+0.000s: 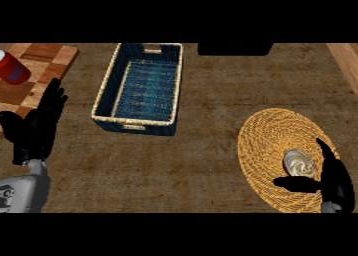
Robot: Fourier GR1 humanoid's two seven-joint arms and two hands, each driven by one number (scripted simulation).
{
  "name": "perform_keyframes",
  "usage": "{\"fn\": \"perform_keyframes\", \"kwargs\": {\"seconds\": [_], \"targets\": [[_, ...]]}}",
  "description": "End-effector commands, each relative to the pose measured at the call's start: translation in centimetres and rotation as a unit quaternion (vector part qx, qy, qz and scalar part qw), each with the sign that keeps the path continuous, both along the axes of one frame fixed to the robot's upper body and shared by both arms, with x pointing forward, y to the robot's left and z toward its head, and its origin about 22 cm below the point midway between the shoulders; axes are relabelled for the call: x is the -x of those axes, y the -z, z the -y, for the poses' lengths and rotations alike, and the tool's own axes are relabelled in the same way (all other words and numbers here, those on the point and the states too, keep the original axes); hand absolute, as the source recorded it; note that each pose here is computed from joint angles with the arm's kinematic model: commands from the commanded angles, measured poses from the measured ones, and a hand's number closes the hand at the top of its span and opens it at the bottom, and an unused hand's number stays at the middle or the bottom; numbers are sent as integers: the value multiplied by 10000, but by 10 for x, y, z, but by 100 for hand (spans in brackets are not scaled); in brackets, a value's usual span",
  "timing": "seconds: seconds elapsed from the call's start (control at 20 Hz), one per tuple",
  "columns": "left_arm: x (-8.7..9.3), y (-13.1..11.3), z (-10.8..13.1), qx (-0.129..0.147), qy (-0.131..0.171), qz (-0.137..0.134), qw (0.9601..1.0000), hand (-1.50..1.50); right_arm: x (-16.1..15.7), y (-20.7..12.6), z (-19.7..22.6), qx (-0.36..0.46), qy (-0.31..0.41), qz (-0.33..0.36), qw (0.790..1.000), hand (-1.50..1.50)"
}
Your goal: Pick the cupcake from the placemat and place it in the basket
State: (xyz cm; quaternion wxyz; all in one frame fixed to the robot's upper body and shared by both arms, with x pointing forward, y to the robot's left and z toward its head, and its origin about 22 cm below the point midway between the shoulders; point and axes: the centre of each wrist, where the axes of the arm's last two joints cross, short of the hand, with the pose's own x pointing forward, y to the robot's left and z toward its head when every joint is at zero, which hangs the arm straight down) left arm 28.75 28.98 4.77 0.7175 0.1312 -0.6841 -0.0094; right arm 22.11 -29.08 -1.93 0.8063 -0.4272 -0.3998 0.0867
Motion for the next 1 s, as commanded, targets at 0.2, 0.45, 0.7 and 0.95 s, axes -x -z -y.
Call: {"fn": "perform_keyframes", "kwargs": {"seconds": [0.2,0.45,0.7,0.95], "targets": [[8,4,-9,-54,80,-27,9999,0,15,20,-16,-32,-742,-305,9968,150],[-3,-14,-14,27,65,43,10000,0,2,37,-24,-90,-766,-305,9966,150],[-5,-4,6,-28,363,45,9993,0,3,7,-139,-296,-3139,110,9489,150],[-11,-6,31,1,881,88,9961,0,18,-20,-223,-182,-5155,295,8562,150]]}}
